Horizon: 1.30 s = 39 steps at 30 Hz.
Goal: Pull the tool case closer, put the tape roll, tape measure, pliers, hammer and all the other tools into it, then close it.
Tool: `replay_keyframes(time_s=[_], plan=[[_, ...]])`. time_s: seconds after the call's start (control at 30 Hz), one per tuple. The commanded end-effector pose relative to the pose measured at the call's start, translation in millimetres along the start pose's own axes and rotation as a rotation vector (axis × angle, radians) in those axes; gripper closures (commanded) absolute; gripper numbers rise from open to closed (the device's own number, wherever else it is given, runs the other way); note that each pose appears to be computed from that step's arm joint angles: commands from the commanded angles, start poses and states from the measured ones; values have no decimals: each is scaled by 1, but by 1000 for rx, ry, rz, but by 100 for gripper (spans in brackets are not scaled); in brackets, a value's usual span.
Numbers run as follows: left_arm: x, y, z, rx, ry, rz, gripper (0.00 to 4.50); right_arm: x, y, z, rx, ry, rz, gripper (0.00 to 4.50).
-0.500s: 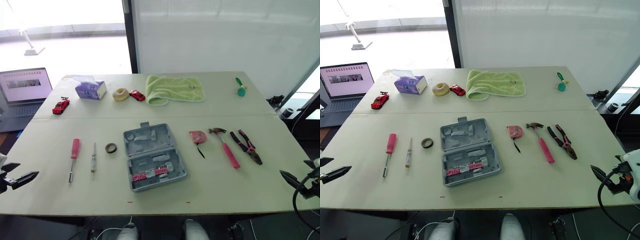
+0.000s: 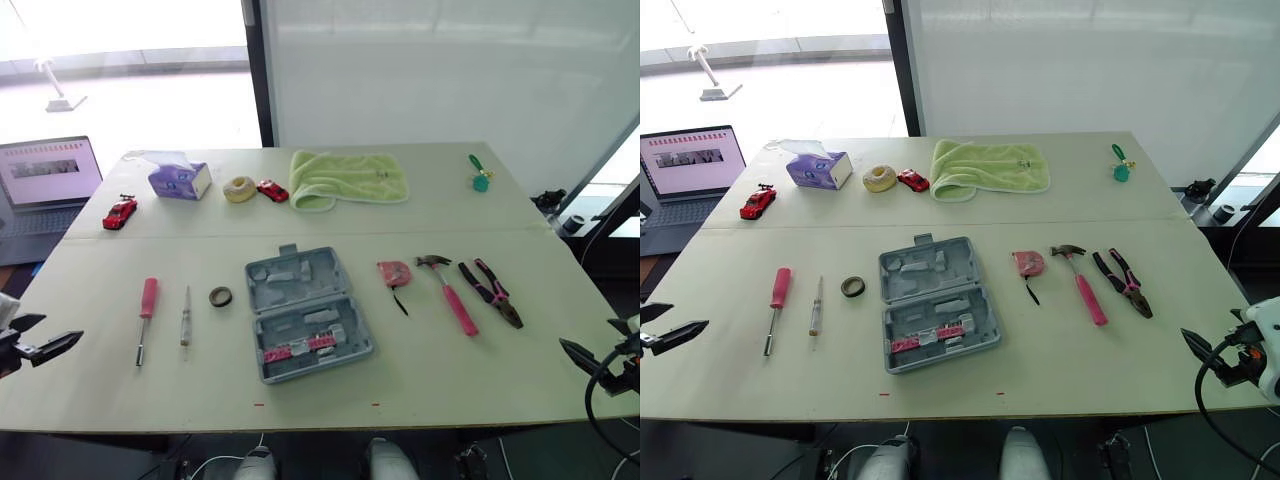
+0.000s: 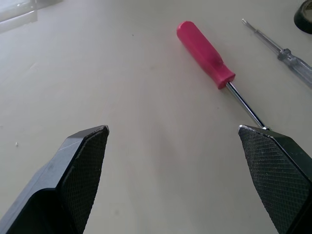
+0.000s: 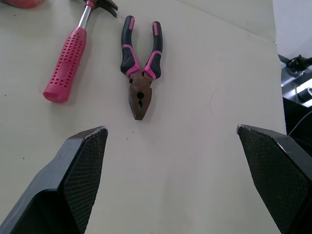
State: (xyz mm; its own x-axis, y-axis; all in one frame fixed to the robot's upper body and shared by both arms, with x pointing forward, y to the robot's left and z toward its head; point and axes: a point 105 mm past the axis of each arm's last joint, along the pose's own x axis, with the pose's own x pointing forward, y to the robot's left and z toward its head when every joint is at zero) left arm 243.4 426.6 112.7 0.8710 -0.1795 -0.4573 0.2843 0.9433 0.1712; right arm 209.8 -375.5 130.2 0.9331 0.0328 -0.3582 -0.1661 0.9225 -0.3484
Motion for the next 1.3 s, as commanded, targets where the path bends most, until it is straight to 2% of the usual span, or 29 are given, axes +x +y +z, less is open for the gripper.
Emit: replay_keyframes(time_s=[0.03,0.17,0.3,0.33,0.4,0.53,0.57,0.63,0.77,0.9,1.03,1.3], plan=[[16,-20,24,31,-71,-78,4,8,14,27,-28,-62,29,0],[44,-71,51,11,-174,-244,4,34,58,61,-60,-121,163,0],[70,-128,64,-1,-229,-422,4,67,110,102,-103,-208,318,0],[78,-142,67,-24,-243,-462,28,77,128,112,-125,-224,374,26],[84,-167,67,-42,-245,-551,92,91,156,123,-201,-230,457,87],[88,-192,56,30,-200,-625,295,114,187,128,-343,-196,564,283],[90,-196,54,50,-191,-638,361,120,194,130,-381,-189,592,342],[95,-202,51,55,-177,-646,450,136,205,133,-431,-166,629,445],[106,-206,47,95,-162,-625,450,166,207,124,-551,-85,628,445],[123,-213,37,214,-93,-588,450,185,218,121,-647,-23,674,445],[133,-215,35,304,-70,-559,450,196,227,114,-743,22,710,445],[149,-221,43,364,-93,-531,450,203,249,117,-789,10,770,445]])
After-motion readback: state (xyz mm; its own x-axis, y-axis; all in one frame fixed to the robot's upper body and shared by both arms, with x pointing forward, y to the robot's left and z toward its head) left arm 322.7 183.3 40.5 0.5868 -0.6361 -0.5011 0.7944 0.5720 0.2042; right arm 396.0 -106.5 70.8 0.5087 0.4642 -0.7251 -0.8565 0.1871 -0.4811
